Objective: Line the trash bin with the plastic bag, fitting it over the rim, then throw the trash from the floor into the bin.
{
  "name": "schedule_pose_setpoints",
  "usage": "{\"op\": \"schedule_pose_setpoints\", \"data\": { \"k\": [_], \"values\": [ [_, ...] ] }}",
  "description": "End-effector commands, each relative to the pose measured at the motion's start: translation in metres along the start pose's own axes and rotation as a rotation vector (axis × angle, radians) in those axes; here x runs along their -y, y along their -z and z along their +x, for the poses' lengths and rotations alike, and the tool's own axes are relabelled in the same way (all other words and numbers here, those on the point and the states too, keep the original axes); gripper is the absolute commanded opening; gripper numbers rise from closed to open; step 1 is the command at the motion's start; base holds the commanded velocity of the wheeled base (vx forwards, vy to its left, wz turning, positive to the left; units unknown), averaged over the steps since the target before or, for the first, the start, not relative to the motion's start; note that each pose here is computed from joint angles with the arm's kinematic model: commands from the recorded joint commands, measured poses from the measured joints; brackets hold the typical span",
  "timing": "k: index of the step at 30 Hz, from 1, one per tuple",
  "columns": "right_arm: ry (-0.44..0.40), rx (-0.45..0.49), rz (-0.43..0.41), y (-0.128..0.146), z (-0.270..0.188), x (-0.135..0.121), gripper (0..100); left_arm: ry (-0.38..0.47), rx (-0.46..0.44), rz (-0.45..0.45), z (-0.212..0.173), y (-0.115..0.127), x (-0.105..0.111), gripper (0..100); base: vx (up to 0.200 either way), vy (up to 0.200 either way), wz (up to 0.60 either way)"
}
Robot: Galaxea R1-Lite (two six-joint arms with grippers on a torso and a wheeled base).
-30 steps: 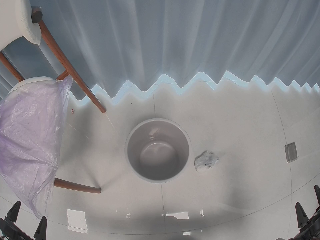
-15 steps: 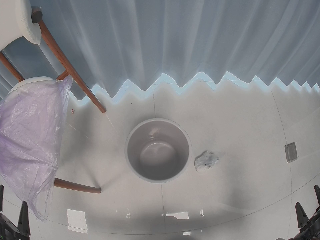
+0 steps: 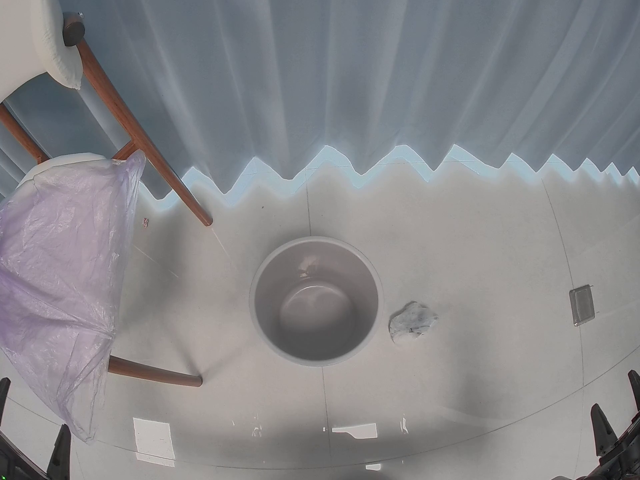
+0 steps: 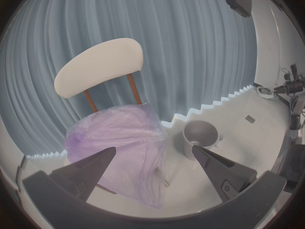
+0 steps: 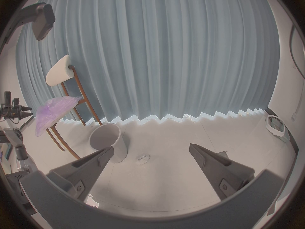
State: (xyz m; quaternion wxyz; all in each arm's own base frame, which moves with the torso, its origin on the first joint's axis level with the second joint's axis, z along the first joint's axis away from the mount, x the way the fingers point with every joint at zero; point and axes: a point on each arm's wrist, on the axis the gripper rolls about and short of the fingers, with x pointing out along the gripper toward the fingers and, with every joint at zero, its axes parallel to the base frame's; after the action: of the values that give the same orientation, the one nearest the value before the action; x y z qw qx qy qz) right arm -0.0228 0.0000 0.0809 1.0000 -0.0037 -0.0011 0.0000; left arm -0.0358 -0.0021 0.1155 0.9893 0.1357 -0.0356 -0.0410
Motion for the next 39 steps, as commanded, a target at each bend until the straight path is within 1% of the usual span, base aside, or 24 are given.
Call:
{"op": "schedule_pose_setpoints", "data": {
  "k": [1, 3, 8, 11, 15, 19, 22, 23, 26, 29, 32, 35, 37, 38, 39],
  "values": [
    [0.0, -0.001, 0.0, 0.005, 0.0, 0.0, 100, 0.047, -0.074, 0.106, 0.002, -0.04, -0.011, 100, 0.0, 0.0, 0.0],
    [0.0, -0.001, 0.0, 0.005, 0.0, 0.0, 100, 0.062, -0.101, 0.132, 0.01, -0.05, -0.014, 100, 0.0, 0.0, 0.0],
    [0.0, -0.001, 0.0, 0.005, 0.0, 0.0, 100, 0.108, -0.191, 0.13, 0.039, -0.07, -0.022, 100, 0.0, 0.0, 0.0],
    [0.0, -0.001, 0.0, 0.005, 0.0, 0.0, 100, 0.121, -0.214, 0.141, 0.058, -0.076, -0.026, 100, 0.0, 0.0, 0.0],
    [0.0, -0.001, 0.0, 0.005, 0.0, 0.0, 100, 0.145, -0.273, 0.149, 0.078, -0.076, -0.027, 100, 0.0, 0.0, 0.0],
    [0.0, 0.001, 0.0, 0.005, 0.0, 0.0, 100, 0.173, -0.302, 0.257, 0.099, -0.082, -0.031, 100, 0.0, 0.0, 0.0],
    [0.0, 0.001, 0.0, 0.005, 0.0, 0.0, 100, 0.207, -0.321, 0.304, 0.113, -0.086, -0.032, 100, 0.0, 0.0, 0.0],
    [0.0, -0.001, 0.0, 0.005, 0.0, 0.0, 100, 0.245, -0.333, 0.327, 0.123, -0.088, -0.031, 100, 0.0, 0.0, 0.0],
    [-0.002, -0.001, 0.0, 0.005, 0.0, 0.0, 100, 0.302, -0.36, 0.354, 0.144, -0.092, -0.024, 100, 0.0, 0.0, 0.0],
    [0.0, -0.001, 0.0, 0.005, 0.0, 0.0, 100, 0.316, -0.365, 0.37, 0.167, -0.1, -0.016, 100, 0.0, 0.0, 0.0],
    [0.0, -0.001, 0.0, 0.005, 0.0, 0.0, 100, 0.331, -0.344, 0.365, 0.183, -0.102, -0.011, 100, 0.0, 0.0, 0.0],
    [0.0, -0.001, 0.0, 0.005, 0.0, 0.0, 100, 0.348, -0.315, 0.371, 0.197, -0.107, -0.001, 100, 0.0, 0.0, 0.0],
    [0.0, -0.001, 0.0, 0.005, 0.0, 0.0, 100, 0.331, -0.31, 0.374, 0.202, -0.108, 0.002, 100, 0.0, 0.0, 0.0],
    [0.0, 0.001, 0.0, 0.005, 0.0, 0.0, 100, 0.284, -0.31, 0.384, 0.207, -0.109, 0.005, 100, 0.0, 0.0, 0.0],
    [-0.002, 0.001, 0.0, 0.005, 0.0, 0.0, 100, 0.272, -0.309, 0.39, 0.209, -0.109, 0.007, 100, 0.0, 0.0, 0.0]
  ]
}}
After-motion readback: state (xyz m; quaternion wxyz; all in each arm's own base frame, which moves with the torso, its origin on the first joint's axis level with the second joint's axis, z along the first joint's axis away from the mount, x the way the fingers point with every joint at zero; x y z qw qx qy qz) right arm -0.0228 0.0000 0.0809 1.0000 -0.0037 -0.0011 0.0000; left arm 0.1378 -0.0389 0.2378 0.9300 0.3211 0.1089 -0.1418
